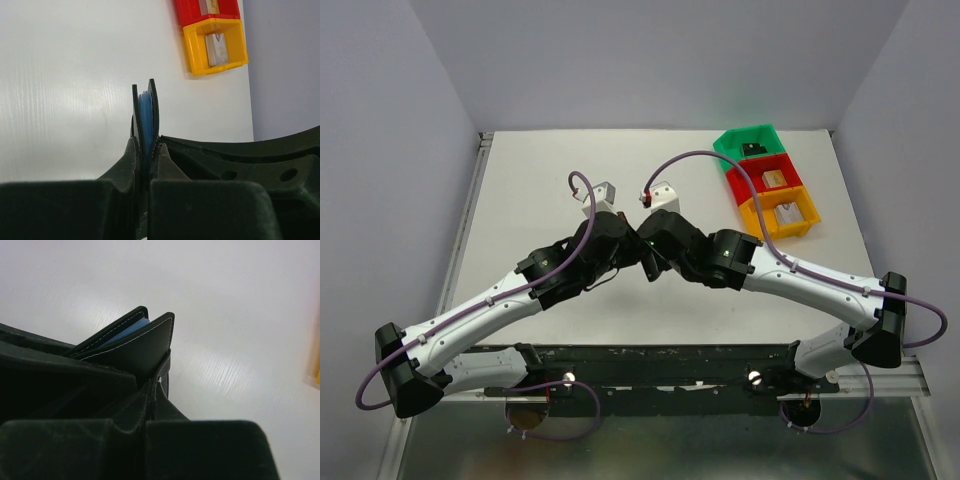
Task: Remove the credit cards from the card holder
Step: Open the card holder.
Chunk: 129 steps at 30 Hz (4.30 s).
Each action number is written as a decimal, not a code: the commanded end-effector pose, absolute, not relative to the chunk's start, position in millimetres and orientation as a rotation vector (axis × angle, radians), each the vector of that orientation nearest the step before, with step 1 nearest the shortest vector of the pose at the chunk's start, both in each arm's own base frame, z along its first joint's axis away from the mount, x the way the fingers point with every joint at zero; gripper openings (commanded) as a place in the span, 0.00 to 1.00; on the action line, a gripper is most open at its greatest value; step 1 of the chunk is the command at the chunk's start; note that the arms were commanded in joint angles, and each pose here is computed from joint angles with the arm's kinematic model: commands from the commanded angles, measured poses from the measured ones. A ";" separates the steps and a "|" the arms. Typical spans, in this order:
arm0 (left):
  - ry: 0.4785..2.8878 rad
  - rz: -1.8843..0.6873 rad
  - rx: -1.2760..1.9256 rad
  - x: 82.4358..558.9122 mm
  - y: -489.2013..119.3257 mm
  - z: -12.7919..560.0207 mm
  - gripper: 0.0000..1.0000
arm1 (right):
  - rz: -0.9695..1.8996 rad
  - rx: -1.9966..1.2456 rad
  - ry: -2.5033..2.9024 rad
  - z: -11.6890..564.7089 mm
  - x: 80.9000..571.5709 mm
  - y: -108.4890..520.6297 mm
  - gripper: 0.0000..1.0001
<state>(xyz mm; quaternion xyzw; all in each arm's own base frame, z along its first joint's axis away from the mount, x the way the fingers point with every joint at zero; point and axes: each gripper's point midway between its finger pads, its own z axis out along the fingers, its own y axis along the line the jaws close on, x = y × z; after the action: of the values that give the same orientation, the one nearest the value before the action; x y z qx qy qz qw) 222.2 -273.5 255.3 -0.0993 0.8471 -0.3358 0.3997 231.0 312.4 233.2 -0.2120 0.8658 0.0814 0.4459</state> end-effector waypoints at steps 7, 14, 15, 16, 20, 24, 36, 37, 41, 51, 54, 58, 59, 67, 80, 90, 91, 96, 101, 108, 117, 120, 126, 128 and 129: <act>2.060 -0.921 -0.267 218.9 -271.8 285.9 0.00 | 0.056 -0.480 2.180 222.9 245.3 282.1 0.00; 2.057 -0.913 -0.270 220.0 -270.9 286.2 0.00 | 0.056 -0.457 2.176 228.2 249.5 273.9 0.00; 2.060 -0.910 -0.270 219.8 -270.7 285.2 0.00 | 0.053 -0.457 2.178 227.8 249.6 273.0 0.00; 2.059 -0.910 -0.271 220.2 -270.3 285.2 0.00 | 0.056 -0.455 2.176 228.5 249.7 273.1 0.00; 2.063 -0.905 -0.269 220.2 -270.2 284.0 0.00 | 0.064 -0.455 2.178 228.7 248.4 273.6 0.00; 2.061 -0.894 -0.272 220.0 -266.9 283.8 0.00 | 0.074 -0.447 2.173 232.3 247.6 268.8 0.00; 1.924 -1.068 0.061 236.1 -250.8 289.8 0.00 | 0.354 -0.546 1.936 288.1 236.0 265.5 0.50; 1.887 -1.094 0.105 233.9 -252.5 290.6 0.00 | 0.420 -0.558 1.919 293.4 230.5 270.2 0.52; 1.821 -1.168 0.267 220.8 -256.3 296.4 0.00 | 0.660 -0.650 1.917 302.7 201.8 294.2 0.53; 1.668 -1.409 0.552 188.5 -266.5 305.2 0.00 | 0.692 -0.691 1.951 285.2 198.7 306.4 0.61; 1.631 -1.430 0.592 182.9 -263.3 310.0 0.00 | 0.664 -0.683 1.964 279.0 200.6 300.0 0.56; 1.565 -1.463 0.639 175.1 -257.7 319.2 0.00 | 0.648 -0.654 1.972 275.1 203.5 289.5 0.48; 1.549 -1.471 0.652 173.4 -256.3 321.7 0.00 | 0.648 -0.651 1.971 274.7 203.5 288.0 0.47; 1.471 -1.555 0.824 153.4 -253.7 327.0 0.00 | 0.672 -0.623 1.960 277.2 204.4 276.9 0.45; 1.297 -1.709 0.989 123.9 -252.2 338.4 0.00 | 0.930 -0.662 1.844 309.2 182.4 289.3 0.53; 1.207 -1.813 1.040 113.8 -246.9 350.0 0.00 | 0.890 -0.601 1.844 312.9 187.9 262.5 0.54; 1.198 -1.822 1.040 113.9 -246.1 351.4 0.00 | 0.896 -0.607 1.834 315.7 186.0 261.0 0.55; 1.203 -1.848 1.038 116.8 -246.6 354.6 0.00 | 1.001 -0.647 1.740 342.9 167.6 262.2 0.61; 1.185 -1.840 1.044 115.7 -245.7 360.1 0.00 | 1.094 -0.683 1.695 356.2 153.5 267.8 0.63; 1.162 -1.841 1.037 113.9 -245.1 368.8 0.00 | 1.180 -0.725 1.722 341.9 148.5 284.1 0.63; 1.151 -1.838 1.038 112.7 -244.2 373.1 0.00 | 1.201 -0.727 1.777 323.5 148.8 290.1 0.63; 1.146 -1.837 1.042 111.3 -243.9 374.3 0.00 | 1.197 -0.729 1.777 322.0 148.8 290.0 0.63; 1.143 -1.841 1.029 112.9 -244.4 375.5 0.00 | 1.297 -0.784 1.752 324.6 138.0 300.7 0.63; 1.144 -1.842 1.026 113.4 -244.6 375.5 0.00 | 1.349 -0.812 1.739 326.6 131.7 305.2 0.63; 1.142 -1.843 1.023 113.6 -244.7 376.0 0.00 | 1.367 -0.821 1.737 327.6 129.5 306.6 0.63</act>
<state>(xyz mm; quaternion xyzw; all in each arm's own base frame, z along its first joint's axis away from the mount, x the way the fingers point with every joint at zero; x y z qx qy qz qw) 132.0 -253.9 344.1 0.3179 0.5429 -0.7344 0.2545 145.1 295.0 324.6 -0.2989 0.7044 0.4932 0.4138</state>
